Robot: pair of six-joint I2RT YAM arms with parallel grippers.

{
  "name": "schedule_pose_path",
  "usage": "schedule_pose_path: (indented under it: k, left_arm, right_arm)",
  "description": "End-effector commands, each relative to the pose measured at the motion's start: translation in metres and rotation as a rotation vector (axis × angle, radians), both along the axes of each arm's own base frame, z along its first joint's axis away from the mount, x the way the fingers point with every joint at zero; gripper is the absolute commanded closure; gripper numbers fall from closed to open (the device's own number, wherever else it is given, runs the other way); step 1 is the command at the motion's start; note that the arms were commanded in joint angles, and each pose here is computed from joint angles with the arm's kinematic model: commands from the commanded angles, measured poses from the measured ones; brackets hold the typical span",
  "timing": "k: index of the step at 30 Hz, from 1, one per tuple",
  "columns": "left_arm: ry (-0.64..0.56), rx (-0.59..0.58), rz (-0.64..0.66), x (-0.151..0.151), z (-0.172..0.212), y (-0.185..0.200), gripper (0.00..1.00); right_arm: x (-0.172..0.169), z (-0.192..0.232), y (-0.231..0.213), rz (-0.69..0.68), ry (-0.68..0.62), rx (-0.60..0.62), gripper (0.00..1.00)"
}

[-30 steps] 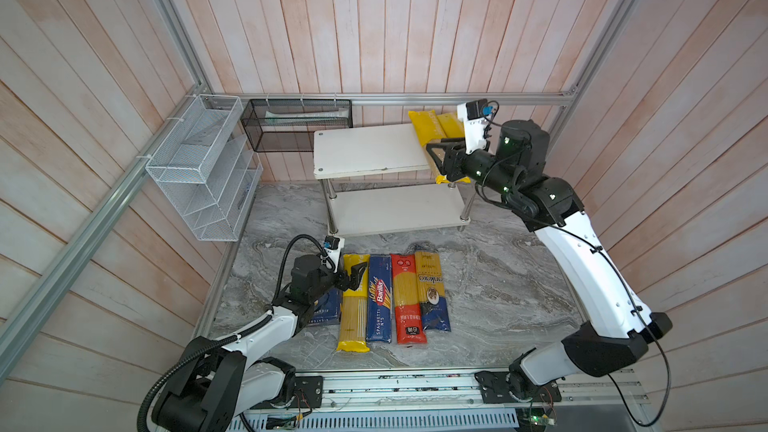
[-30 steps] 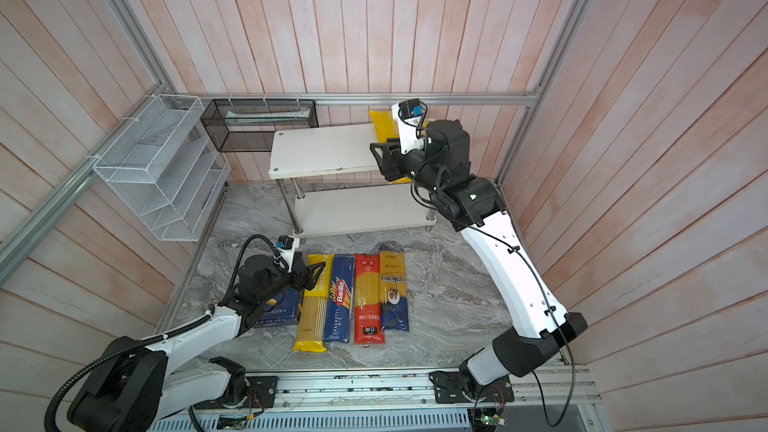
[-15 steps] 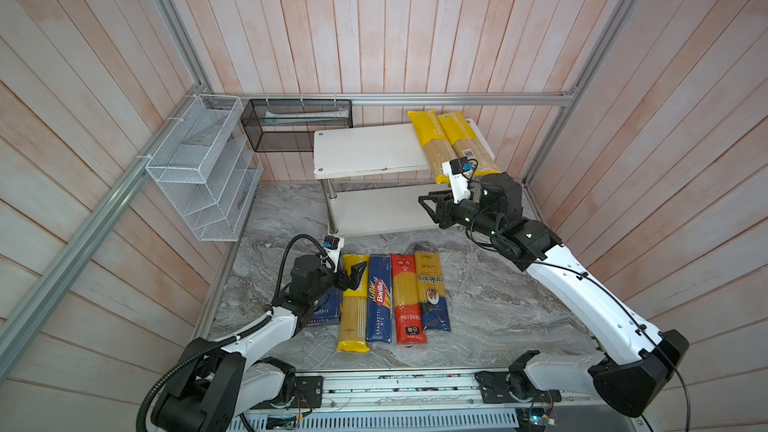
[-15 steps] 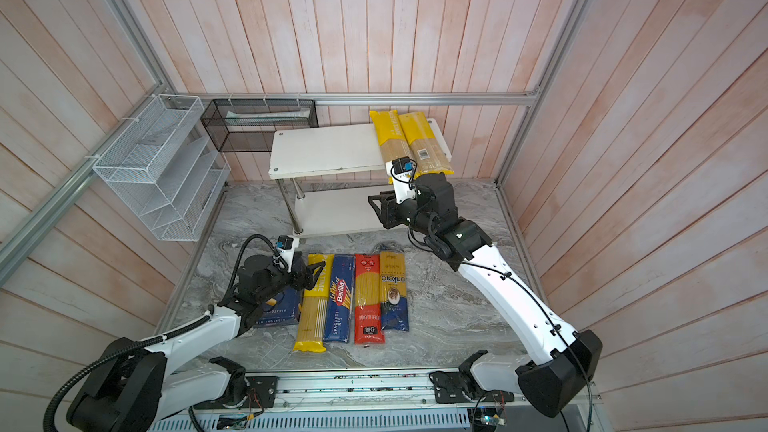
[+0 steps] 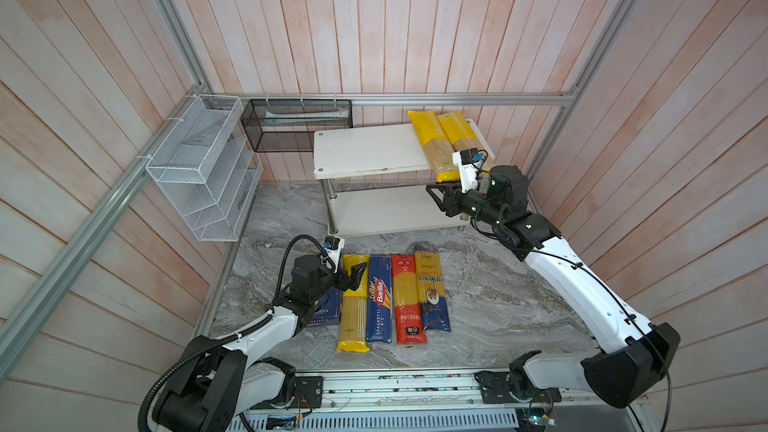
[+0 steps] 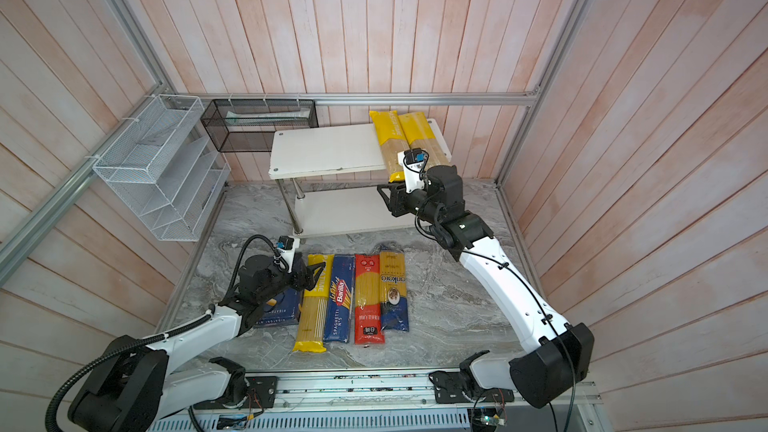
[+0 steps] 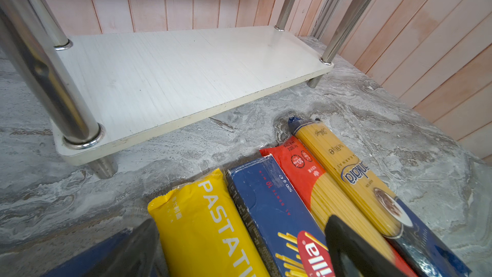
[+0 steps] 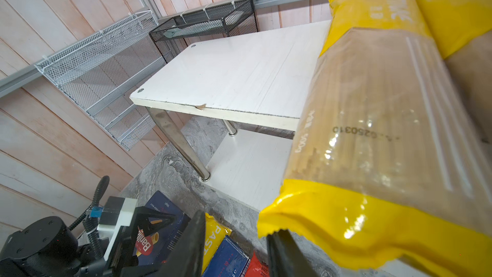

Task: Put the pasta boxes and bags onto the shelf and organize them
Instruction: 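Open the right gripper and draw it back down toward the package row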

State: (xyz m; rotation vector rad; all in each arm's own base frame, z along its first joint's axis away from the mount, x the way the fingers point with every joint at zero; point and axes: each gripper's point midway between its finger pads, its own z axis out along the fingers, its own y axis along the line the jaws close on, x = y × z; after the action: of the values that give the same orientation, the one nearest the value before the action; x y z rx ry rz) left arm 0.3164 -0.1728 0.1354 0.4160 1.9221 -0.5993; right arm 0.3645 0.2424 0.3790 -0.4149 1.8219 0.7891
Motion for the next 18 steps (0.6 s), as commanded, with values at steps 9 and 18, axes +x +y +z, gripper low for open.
schedule_pose_path:
  k: [9,18]
  left_arm:
    - [-0.038,0.011,0.007,0.002,0.009,0.001,0.00]
    - [-0.034,0.010,-0.008,0.000,0.009,-0.001,0.00]
  right_arm:
    - [0.025,0.001,-0.006,-0.039,-0.020,0.016,0.60]
    - [0.038,-0.007,-0.011,-0.057,-0.004,-0.007,0.58]
